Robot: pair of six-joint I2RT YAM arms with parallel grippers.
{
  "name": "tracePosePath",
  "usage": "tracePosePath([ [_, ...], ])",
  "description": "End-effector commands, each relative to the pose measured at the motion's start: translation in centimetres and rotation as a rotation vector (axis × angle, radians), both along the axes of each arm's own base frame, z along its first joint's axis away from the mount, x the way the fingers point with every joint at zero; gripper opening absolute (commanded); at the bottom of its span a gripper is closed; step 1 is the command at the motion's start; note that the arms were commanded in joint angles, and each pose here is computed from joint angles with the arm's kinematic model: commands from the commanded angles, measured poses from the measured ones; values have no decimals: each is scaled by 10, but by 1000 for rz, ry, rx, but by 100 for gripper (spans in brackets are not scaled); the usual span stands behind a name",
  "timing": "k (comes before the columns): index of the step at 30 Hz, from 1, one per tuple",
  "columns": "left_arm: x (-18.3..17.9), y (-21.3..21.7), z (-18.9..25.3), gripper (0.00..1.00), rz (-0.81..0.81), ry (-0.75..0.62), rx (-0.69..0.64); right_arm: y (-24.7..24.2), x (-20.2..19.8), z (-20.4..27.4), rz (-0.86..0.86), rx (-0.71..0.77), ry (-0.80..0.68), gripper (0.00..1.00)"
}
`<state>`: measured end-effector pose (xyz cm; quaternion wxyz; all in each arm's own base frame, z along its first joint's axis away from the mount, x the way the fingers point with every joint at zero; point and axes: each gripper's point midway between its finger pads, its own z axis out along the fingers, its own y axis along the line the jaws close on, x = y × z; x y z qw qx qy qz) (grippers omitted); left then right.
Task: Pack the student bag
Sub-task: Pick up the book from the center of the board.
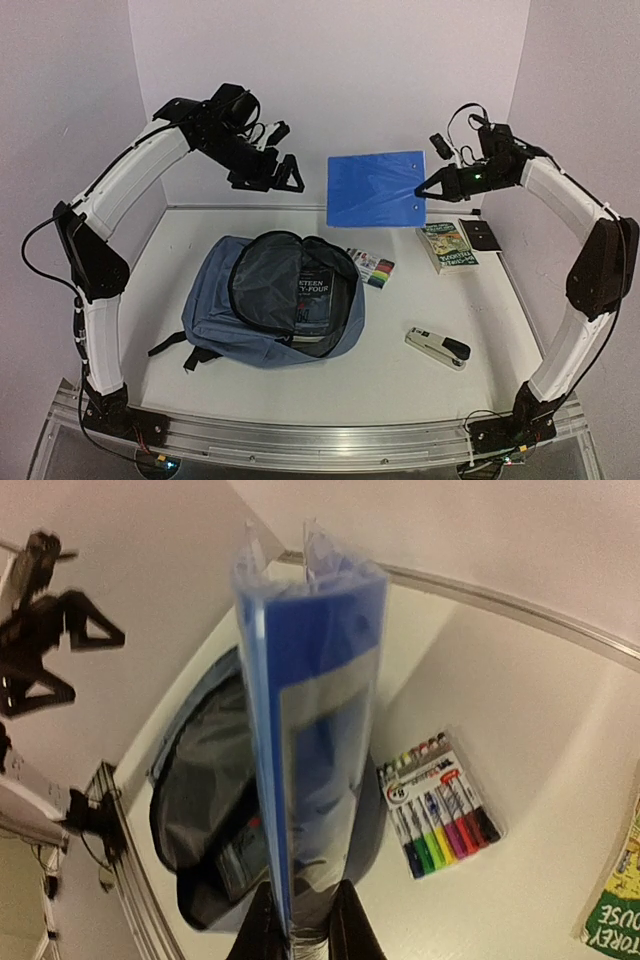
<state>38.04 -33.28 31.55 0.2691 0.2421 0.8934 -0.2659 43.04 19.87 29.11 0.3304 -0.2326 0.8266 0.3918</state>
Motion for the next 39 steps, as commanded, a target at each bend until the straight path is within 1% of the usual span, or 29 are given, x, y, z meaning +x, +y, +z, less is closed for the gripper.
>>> tracePosePath([
  [1, -38, -19, 48, 100, -208, -29, -177, -5, -92, 0, 374, -154, -19, 0],
  [4, -55, -34, 33, 100, -291, 58, -196, -10, -114, 2, 448, -180, 14, 0],
  [7, -72, -51, 20, 100, -366, 78, -181, -12, -129, 6, 478, -198, -13, 0],
  [11, -89, -64, 19, 98, -454, 29, -191, 5, -161, 7, 603, -257, -110, 0],
  [15, -101, -73, 24, 97, -535, -48, -205, 25, -183, 2, 699, -283, -125, 0],
  [18, -119, -82, 17, 95, -609, -35, -202, 35, -187, 5, 726, -273, -134, 0],
  [21, -132, -85, 18, 90, -664, -16, -246, 42, -188, 8, 737, -259, -134, 0],
  [23, -139, -85, 22, 81, -688, -11, -272, 45, -189, 9, 753, -260, -146, 0],
  [25, -144, -86, 22, 64, -702, -4, -281, 48, -189, 9, 763, -261, -156, 0],
  [27, -151, -90, 21, 57, -720, 5, -285, 51, -187, 12, 764, -254, -160, 0],
  [30, -157, -95, 14, 53, -732, 23, -274, 55, -185, 14, 767, -241, -164, 0],
  [31, -157, -96, 12, 49, -731, 27, -270, 56, -185, 14, 772, -240, -166, 0],
  [33, -157, -97, 12, 39, -726, 36, -271, 58, -188, 15, 782, -238, -170, 0],
  [34, -157, -97, 12, 30, -722, 40, -274, 59, -187, 15, 780, -235, -170, 2],
  [35, -156, -98, 13, 21, -717, 43, -278, 60, -185, 16, 774, -232, -168, 6],
  [36, -155, -99, 15, 10, -709, 44, -284, 61, -182, 18, 758, -228, -160, 14],
  [37, -152, -99, 18, 2, -695, 37, -293, 63, -177, 21, 729, -220, -141, 24],
  [38, -148, -99, 21, 0, -673, 32, -302, 66, -171, 22, 695, -211, -115, 32],
  [39, -141, -98, 24, 0, -639, 37, -317, 69, -162, 25, 638, -187, -68, 46],
])
